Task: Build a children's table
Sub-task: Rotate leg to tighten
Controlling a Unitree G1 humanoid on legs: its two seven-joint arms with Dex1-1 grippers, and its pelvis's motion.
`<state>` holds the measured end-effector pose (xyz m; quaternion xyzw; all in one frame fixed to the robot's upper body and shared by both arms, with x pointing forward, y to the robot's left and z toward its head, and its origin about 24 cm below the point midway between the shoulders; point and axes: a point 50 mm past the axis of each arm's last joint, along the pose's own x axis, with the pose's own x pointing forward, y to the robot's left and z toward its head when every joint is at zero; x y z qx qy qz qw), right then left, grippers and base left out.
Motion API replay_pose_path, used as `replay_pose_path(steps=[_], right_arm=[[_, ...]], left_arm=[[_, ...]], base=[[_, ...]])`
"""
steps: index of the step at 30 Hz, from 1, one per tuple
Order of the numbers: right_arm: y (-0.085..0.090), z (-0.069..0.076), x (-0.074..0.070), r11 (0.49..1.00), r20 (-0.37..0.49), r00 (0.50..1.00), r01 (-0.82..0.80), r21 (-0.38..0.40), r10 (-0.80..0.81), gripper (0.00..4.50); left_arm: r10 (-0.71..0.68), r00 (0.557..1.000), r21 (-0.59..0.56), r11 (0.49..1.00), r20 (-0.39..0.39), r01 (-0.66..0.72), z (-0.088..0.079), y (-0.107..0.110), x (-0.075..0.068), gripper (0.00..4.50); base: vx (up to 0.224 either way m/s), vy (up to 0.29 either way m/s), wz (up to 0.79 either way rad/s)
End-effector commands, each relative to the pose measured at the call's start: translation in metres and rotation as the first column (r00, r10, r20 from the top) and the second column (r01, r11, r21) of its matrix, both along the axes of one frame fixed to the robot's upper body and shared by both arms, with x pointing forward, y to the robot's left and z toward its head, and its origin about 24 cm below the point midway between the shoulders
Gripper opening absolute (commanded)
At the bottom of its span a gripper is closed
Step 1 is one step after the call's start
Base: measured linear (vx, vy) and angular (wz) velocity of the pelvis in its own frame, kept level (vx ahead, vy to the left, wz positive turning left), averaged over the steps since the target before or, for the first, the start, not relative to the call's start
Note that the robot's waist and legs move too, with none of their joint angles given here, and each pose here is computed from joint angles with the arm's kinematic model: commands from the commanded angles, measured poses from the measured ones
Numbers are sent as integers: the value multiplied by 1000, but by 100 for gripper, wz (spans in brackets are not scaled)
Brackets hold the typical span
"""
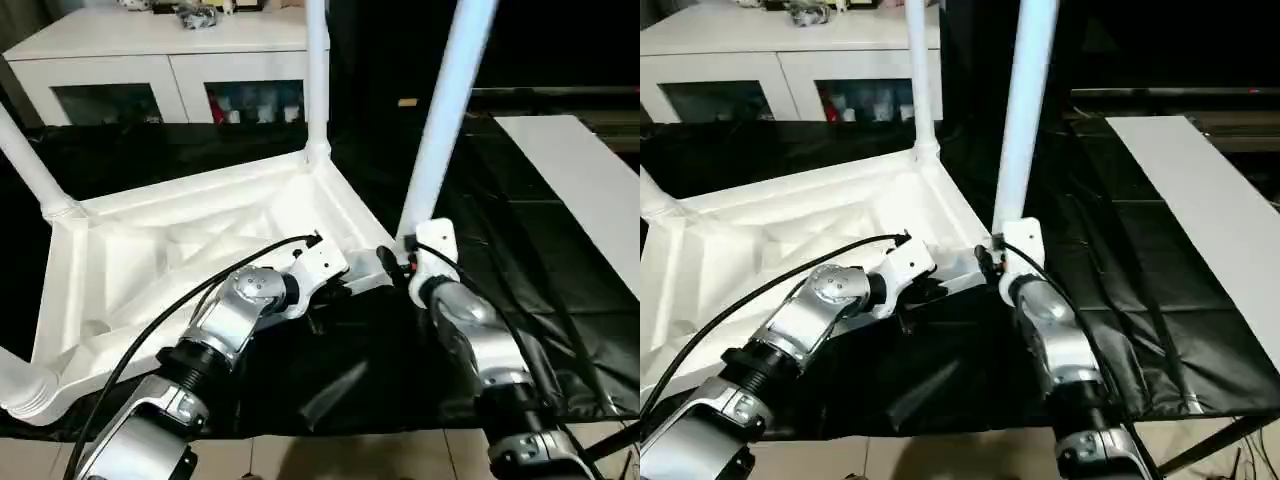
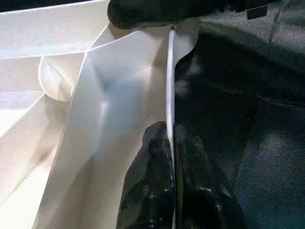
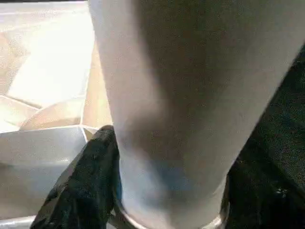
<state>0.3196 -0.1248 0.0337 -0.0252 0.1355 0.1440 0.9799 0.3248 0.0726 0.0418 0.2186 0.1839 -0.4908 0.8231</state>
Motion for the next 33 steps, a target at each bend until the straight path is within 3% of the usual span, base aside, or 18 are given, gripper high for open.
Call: replay_pose_path(steps=[1, 2, 3, 8, 10, 12, 14, 18, 24, 26, 33], right_arm=[[26, 12, -5, 984, 52, 984, -173, 34, 171, 340], [26, 12, -5, 984, 52, 984, -173, 34, 171, 375], [13, 17, -3, 984, 71, 981, -178, -8, 178, 386], [-13, 22, -10, 950, 69, 950, -299, -90, 306, 399], [-30, 23, -27, 863, 33, 866, -493, -109, 499, 399], [-32, 23, -29, 849, 25, 852, -518, -105, 523, 399], [-40, 21, -42, 758, -18, 769, -634, -152, 639, 399], [-39, 17, -47, 720, -40, 734, -674, -166, 678, 399], [-31, 17, -53, 674, -31, 679, -732, -96, 733, 399], [-32, 15, -55, 658, -49, 663, -748, -87, 747, 362], [-39, 11, -57, 654, -83, 655, -755, -49, 751, 312]], left_arm=[[111, 991, 29, 993, 68, -113, 2, 10, 9, 0], [111, 991, 29, 993, 68, -113, 2, 10, 9, 0], [81, 994, 41, 996, 70, -84, 2, 16, 6, 0], [-2, 999, 16, 1000, 32, 2, 3, 27, -3, 0], [-134, 991, -14, 991, 6, 134, 6, 37, -15, 0], [-157, 988, -19, 987, 5, 157, 6, 38, -17, 0], [-324, 943, -82, 945, -73, 318, 18, 40, -35, 0], [-373, 923, -66, 927, -89, 368, 20, 41, -39, 0], [-396, 911, -83, 918, -115, 388, 19, 42, -42, 0], [-398, 909, -79, 917, -126, 391, 20, 44, -44, 0], [-391, 910, -68, 920, -137, 385, 18, 48, -44, 0]], base=[[0, 0, 0], [0, 0, 0], [0, 0, 0], [0, 0, 0], [0, 0, 0], [50, -9, 0], [0, 0, 0], [0, 0, 0], [0, 0, 0], [0, 0, 0], [0, 0, 0]])
